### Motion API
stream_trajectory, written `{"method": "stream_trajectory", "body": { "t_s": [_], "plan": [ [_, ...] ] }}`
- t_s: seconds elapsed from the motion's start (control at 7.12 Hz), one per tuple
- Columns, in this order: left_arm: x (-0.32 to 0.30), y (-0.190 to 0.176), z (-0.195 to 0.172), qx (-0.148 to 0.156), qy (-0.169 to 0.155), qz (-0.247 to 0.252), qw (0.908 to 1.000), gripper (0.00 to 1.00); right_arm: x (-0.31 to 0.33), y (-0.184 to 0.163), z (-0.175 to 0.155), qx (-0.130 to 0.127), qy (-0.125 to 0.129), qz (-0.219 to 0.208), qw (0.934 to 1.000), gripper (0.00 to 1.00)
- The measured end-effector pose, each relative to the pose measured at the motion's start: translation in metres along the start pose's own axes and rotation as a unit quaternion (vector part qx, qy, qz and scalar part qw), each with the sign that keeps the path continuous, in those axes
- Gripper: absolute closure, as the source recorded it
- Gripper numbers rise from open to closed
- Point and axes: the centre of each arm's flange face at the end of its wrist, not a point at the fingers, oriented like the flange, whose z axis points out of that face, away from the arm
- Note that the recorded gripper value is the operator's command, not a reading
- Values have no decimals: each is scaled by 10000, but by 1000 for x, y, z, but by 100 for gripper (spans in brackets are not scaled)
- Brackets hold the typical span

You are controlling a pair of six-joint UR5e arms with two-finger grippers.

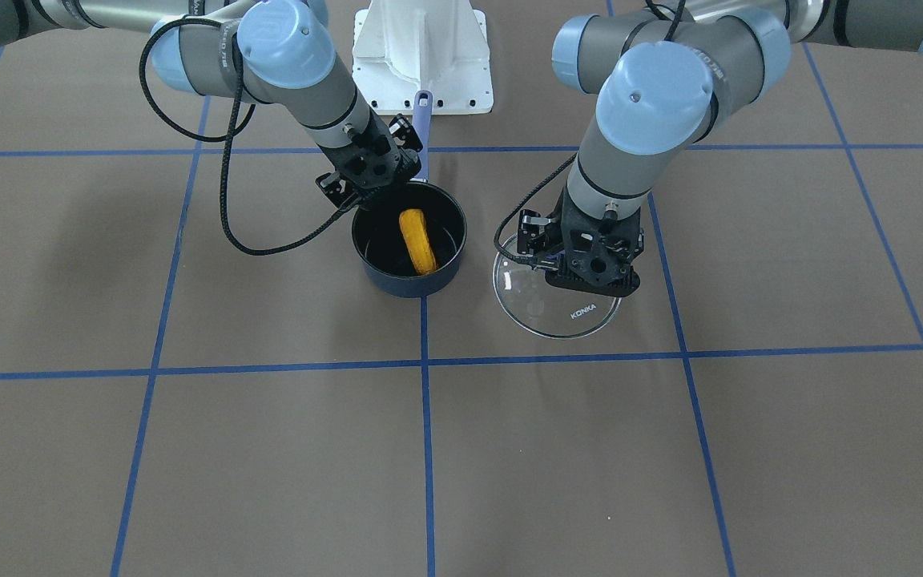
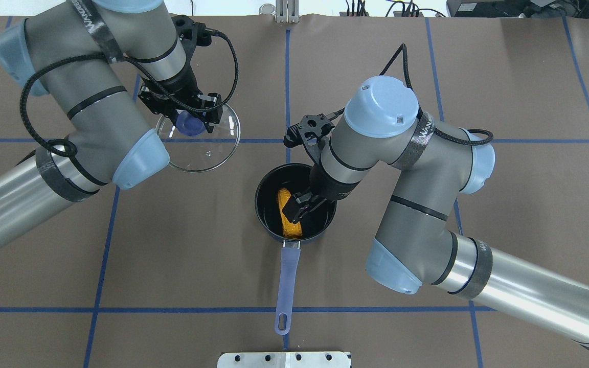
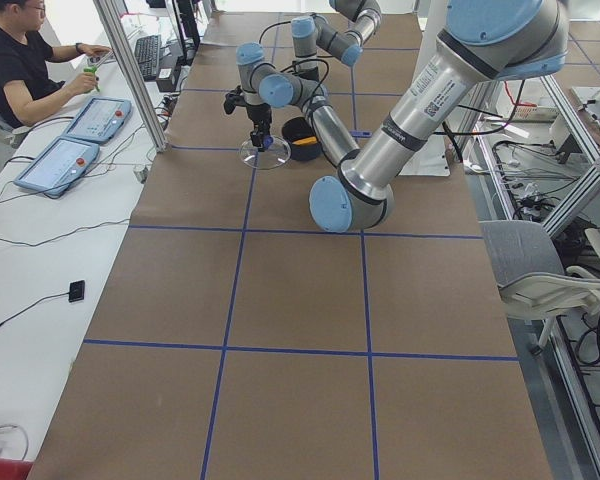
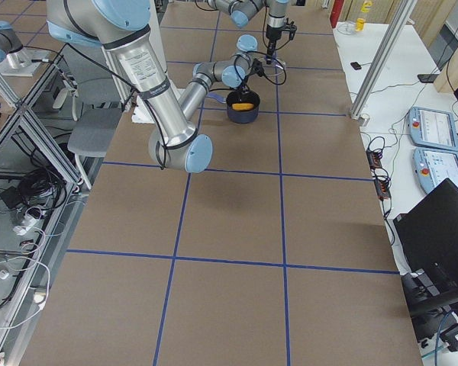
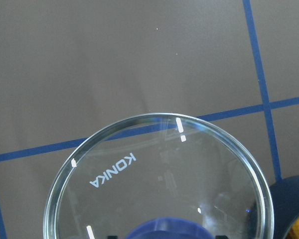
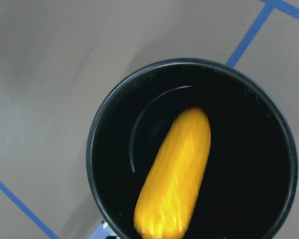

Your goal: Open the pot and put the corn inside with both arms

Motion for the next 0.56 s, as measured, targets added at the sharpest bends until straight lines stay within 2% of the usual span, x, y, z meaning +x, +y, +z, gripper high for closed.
{"method": "stream_trajectory", "body": {
  "t_s": [0.28,0.56],
  "plan": [
    [-70,18,12,-26,-34,296,9996,43,11,-8,-14,128,32,48,9999,1],
    [-146,34,22,-176,-160,582,9980,41,25,-14,-26,212,75,109,9997,1]
  ]
}}
